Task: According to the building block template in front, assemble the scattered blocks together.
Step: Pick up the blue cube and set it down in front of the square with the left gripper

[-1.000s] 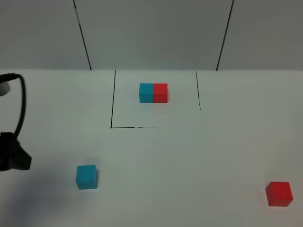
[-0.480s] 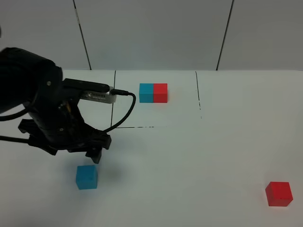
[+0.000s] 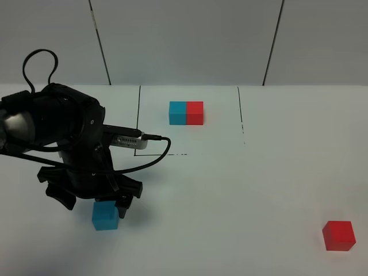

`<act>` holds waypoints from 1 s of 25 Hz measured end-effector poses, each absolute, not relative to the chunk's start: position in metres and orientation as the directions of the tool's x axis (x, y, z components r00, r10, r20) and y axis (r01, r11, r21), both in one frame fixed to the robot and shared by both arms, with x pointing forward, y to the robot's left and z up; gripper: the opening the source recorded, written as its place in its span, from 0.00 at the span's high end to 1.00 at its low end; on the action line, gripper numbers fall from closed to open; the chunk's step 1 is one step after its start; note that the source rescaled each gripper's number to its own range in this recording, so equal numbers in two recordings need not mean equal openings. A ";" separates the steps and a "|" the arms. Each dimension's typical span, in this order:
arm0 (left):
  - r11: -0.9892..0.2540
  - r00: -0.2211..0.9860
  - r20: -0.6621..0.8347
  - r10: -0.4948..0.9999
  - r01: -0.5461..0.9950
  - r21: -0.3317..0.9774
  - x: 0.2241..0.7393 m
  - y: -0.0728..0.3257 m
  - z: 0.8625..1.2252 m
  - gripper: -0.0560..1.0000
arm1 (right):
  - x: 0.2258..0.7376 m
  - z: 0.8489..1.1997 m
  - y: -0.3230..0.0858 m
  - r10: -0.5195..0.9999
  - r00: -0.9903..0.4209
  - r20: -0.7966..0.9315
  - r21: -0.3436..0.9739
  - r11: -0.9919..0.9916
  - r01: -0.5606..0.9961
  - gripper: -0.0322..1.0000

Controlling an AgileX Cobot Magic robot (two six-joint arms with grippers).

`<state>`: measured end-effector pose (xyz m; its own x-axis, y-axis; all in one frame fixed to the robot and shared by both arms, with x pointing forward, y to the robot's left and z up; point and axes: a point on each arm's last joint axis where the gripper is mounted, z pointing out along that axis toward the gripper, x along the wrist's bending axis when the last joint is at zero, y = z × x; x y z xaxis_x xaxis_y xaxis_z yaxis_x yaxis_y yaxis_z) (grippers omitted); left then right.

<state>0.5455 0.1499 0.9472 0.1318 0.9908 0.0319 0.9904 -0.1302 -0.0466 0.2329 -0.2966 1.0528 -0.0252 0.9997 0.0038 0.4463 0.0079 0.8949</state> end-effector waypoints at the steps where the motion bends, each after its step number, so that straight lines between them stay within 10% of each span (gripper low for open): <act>1: -0.130 0.132 0.031 0.991 0.990 -0.044 0.546 0.150 0.947 0.04 | 0.233 1.053 -0.297 1.000 -0.025 0.004 0.895 0.008 0.446 0.00; 25: -0.036 0.038 -0.035 0.999 0.998 0.044 0.541 0.157 0.919 0.06 | 0.233 1.053 -0.297 1.000 -0.025 0.004 0.895 0.008 0.446 0.00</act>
